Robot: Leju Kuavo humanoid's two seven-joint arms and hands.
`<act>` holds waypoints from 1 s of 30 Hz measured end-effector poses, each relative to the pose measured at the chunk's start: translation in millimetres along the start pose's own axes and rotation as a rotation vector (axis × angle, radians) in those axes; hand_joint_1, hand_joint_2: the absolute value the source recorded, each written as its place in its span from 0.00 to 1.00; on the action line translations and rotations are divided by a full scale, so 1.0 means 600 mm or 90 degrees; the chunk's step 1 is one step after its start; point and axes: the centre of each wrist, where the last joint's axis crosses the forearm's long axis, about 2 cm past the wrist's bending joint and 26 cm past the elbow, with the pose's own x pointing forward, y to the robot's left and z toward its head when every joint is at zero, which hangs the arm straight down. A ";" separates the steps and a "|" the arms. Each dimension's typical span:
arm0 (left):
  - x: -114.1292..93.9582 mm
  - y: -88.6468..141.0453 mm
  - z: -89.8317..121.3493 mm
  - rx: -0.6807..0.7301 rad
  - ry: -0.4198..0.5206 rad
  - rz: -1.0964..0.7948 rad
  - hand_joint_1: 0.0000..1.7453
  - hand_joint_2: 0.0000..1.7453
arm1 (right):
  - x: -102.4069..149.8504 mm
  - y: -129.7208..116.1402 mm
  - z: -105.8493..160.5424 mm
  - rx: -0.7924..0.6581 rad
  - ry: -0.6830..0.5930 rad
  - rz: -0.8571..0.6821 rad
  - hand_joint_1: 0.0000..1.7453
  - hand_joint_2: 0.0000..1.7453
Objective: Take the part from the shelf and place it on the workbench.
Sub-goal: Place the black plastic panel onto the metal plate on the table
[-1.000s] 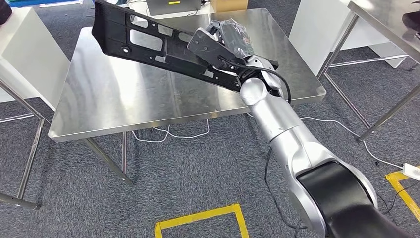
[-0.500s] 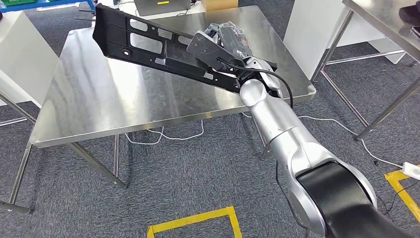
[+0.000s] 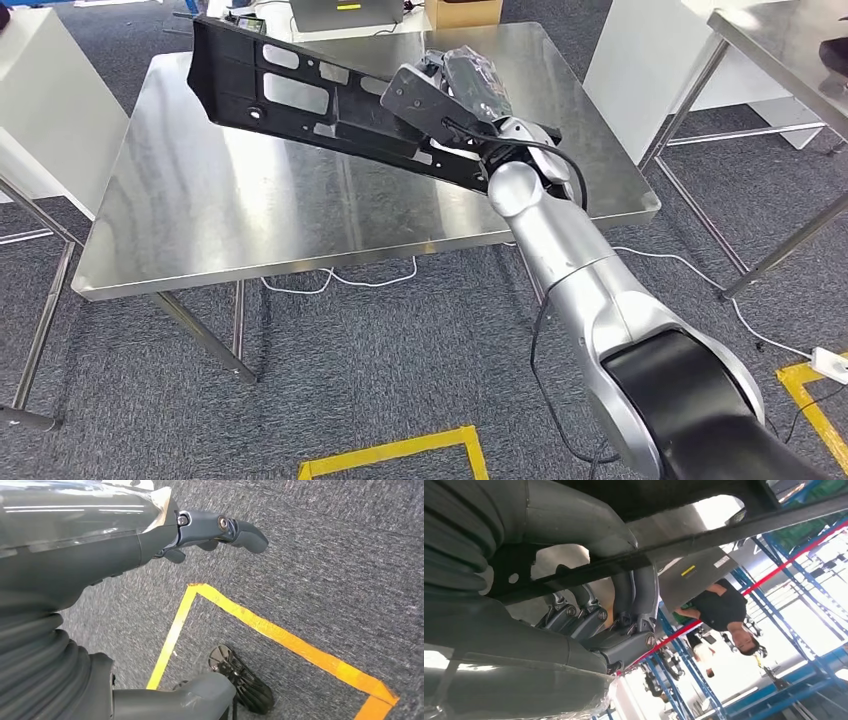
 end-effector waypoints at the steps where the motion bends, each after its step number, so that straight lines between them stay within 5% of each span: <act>1: 0.000 0.000 0.000 0.000 0.000 0.000 0.00 1.00 | 0.001 -0.001 0.000 -0.001 -0.002 0.001 1.00 1.00; 30: -0.003 -0.004 0.002 -0.014 -0.016 0.005 0.00 1.00 | -0.004 0.002 0.005 0.012 0.038 0.046 1.00 1.00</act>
